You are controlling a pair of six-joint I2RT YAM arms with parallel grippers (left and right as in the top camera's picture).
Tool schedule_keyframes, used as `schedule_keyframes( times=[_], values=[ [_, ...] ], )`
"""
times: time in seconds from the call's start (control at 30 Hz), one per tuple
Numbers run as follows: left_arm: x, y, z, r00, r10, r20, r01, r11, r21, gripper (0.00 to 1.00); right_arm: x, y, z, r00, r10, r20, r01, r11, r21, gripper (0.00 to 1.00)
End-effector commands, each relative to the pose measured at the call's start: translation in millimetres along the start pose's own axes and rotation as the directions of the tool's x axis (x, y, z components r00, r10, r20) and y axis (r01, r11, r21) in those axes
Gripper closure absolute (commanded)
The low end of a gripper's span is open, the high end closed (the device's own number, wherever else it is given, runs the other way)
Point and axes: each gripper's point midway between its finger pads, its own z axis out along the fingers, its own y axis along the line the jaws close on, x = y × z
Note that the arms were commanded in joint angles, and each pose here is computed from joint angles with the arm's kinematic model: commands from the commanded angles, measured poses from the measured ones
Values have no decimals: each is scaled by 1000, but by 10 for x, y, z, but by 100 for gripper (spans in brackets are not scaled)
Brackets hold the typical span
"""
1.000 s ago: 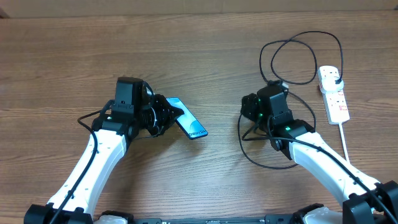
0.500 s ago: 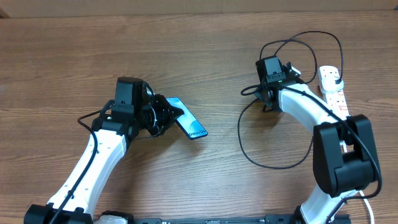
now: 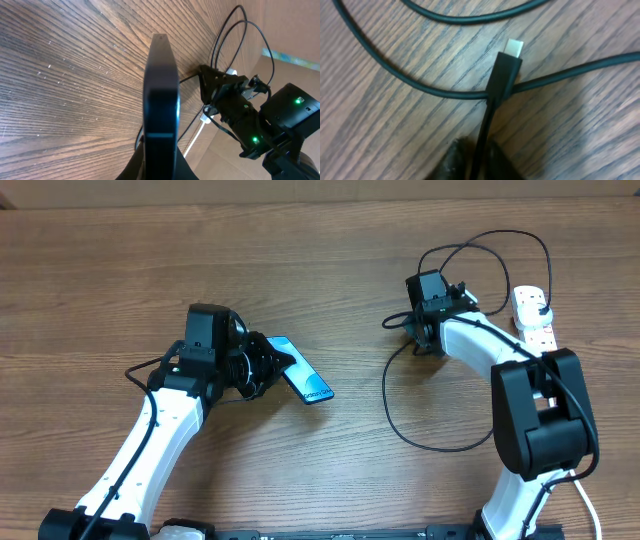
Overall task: Plug charger to phone and switch on socket
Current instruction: 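Grasp the black USB-C plug with the right gripper and lift it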
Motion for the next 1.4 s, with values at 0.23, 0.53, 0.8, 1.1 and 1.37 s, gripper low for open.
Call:
schedule_keyframes(
  times=[0.23,0.53,0.8,1.1,1.37],
  values=[
    [129,-46,-27,998,9,-66,-8,1000,17,96,345,229,-391,963,-206,-172,175,969,-177,96],
    [340,-415,-121,945,282,-165,-238,940,245,96,558,65,-2143,803,-584,-122,432,710,-556,96],
    [367,-1069,-503,858,507,-88,-378,737,560,96,1078,-474,-3739,666,-729,157,469,246,-848,96],
    [534,-1169,-565,811,576,-101,-403,676,618,96,1511,-687,-3694,657,-751,57,375,261,-889,96],
    [585,-1161,-584,799,589,-121,-397,668,630,96,1838,-503,-3380,654,-756,-23,328,311,-892,96]
  ],
)
